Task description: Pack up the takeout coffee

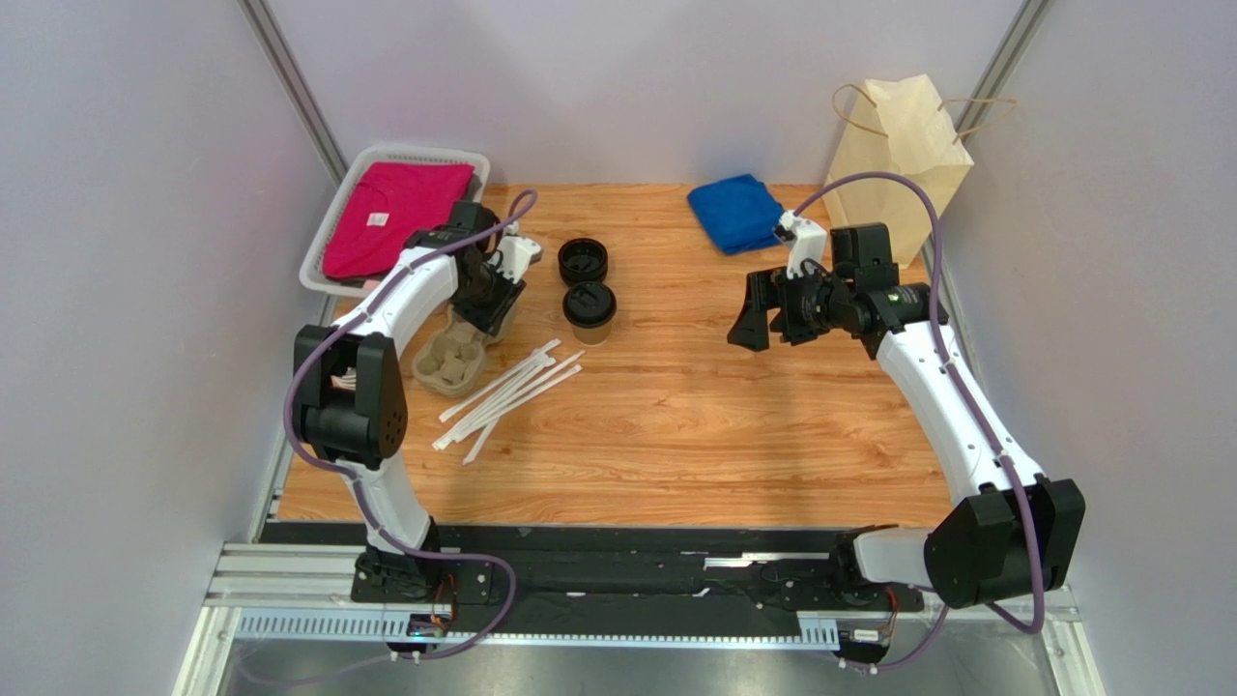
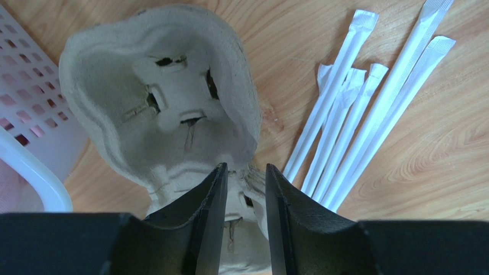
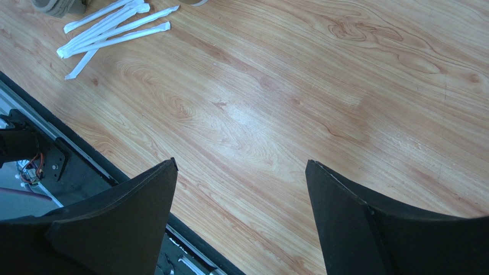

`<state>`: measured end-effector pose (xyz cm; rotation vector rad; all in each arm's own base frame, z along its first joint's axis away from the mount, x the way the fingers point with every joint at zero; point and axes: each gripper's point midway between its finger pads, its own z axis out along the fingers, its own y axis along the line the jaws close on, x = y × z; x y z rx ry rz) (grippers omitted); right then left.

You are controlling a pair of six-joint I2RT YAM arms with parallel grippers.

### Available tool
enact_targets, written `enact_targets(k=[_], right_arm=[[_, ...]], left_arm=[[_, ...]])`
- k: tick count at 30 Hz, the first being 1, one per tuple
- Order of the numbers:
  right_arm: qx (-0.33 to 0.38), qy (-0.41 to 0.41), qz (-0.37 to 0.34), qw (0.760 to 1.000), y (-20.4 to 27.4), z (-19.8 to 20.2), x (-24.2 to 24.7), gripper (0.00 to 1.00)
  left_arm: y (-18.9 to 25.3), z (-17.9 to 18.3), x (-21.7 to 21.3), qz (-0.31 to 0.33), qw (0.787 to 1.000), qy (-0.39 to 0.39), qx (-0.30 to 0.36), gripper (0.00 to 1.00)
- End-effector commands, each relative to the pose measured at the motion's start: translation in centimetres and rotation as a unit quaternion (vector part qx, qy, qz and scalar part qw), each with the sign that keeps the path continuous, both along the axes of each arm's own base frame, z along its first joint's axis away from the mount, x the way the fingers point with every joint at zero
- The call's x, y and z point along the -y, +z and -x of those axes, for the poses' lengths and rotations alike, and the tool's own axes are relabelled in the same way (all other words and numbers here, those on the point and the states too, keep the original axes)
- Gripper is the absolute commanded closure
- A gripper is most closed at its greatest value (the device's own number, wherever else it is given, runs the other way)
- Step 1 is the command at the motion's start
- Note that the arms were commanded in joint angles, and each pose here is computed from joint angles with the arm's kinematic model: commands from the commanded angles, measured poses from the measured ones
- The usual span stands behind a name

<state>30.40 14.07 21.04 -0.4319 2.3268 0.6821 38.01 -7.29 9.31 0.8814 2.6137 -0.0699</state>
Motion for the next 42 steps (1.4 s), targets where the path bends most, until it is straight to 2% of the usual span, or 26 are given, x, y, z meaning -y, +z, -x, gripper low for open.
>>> enact_targets(k=[1,11,19,22,23,27,37,42], right_arm=[[0.019,-0.007,-0.003,1.000,1.1,-0.3,0.1,0.12],[0.009,-0.006,-0.006,1.000,0.6,-0.5,0.0,0.13],[0.011,-0.010,-0.008,1.000,0.8,-0.7,0.1,0.13],[0.010,-0.011,-0.009,1.000,0.8,-0.8,0.2,0.13],[0.010,-0.011,-0.010,1.000,0.8,-0.8,0.3,0.14],[0.011,-0.014,-0.011,1.000,0.9,-0.8,0.5,0.14],[0.005,-0.018,-0.026,0.999,1.1,-0.8,0.2,0.15],[0.004,-0.019,-0.029,0.999,1.1,-0.8,0.1,0.15]], left_arm=[[1.2,-2.0,0.3,-0.017,0.999,-0.031,0.036,0.63],[-0.5,-1.4,-0.2,-0.036,0.998,-0.043,0.017,0.67],[0.4,-1.4,-0.6,-0.046,0.997,-0.052,0.036,0.83],[0.0,-1.2,-0.7,-0.049,0.997,-0.057,0.028,0.92],[0.0,-1.3,-0.7,-0.050,0.997,-0.058,0.029,0.99],[1.1,-1.4,-0.6,-0.046,0.997,-0.055,0.040,1.00],[7.2,-2.0,-1.2,-0.058,0.991,-0.059,0.104,1.00],[8.0,-2.0,-1.2,-0.060,0.991,-0.063,0.106,1.00]])
